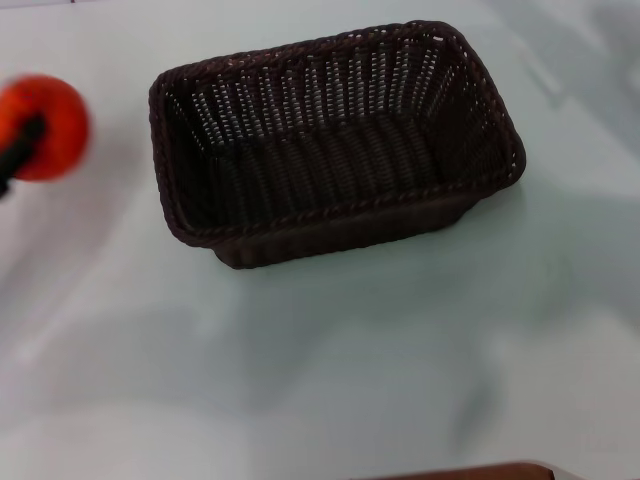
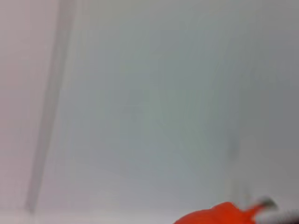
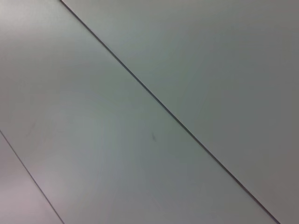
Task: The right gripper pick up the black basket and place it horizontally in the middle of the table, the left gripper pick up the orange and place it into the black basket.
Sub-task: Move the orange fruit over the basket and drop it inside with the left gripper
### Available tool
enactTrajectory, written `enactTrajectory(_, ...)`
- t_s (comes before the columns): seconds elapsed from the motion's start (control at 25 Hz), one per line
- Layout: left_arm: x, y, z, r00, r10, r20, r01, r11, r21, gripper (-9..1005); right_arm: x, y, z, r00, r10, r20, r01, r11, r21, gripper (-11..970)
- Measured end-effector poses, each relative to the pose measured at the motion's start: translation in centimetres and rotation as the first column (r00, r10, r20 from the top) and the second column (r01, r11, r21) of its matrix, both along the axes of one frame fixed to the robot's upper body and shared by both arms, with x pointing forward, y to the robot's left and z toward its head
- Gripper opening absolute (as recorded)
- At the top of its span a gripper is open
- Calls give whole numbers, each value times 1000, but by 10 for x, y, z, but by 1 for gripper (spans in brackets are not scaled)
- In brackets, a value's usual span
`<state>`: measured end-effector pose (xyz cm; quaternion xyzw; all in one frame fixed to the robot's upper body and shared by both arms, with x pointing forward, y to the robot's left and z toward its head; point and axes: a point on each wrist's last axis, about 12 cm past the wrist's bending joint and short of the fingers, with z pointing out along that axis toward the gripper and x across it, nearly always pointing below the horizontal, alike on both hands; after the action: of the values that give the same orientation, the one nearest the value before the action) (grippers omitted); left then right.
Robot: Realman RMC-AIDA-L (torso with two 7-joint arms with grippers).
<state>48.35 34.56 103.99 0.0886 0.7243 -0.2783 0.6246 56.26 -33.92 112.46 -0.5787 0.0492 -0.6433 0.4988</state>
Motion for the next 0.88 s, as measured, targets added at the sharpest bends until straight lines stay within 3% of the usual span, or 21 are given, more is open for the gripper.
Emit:
enactTrajectory(0.16,-10,9,13,988,103,119,-85,985,-148,404,0,2,-1,1000,2,-1,-2,1000,3,829)
enactTrajectory(0.28,-8,-2,22,980,77,183,-35,974,-224,391,1,6,-1,1000,4,6,-4,1000,0,829)
enactTrajectory(0.44,8,-29,30,978,-41,204,95,960,-265,374,3,12,-1,1000,20,11,-20,1000,2,828)
enactTrajectory(0.68,34,-79,30,948,-300,105,316,923,-221,335,3,13,-1,1000,25,15,-25,1000,1,828)
enactTrajectory(0.76,40,-88,28,940,-334,69,341,917,-208,318,3,13,-1,999,26,18,-26,1000,2,828)
enactTrajectory(0.88,42,-95,28,933,-355,58,359,911,-202,407,2,13,0,999,29,21,-29,1000,3,828)
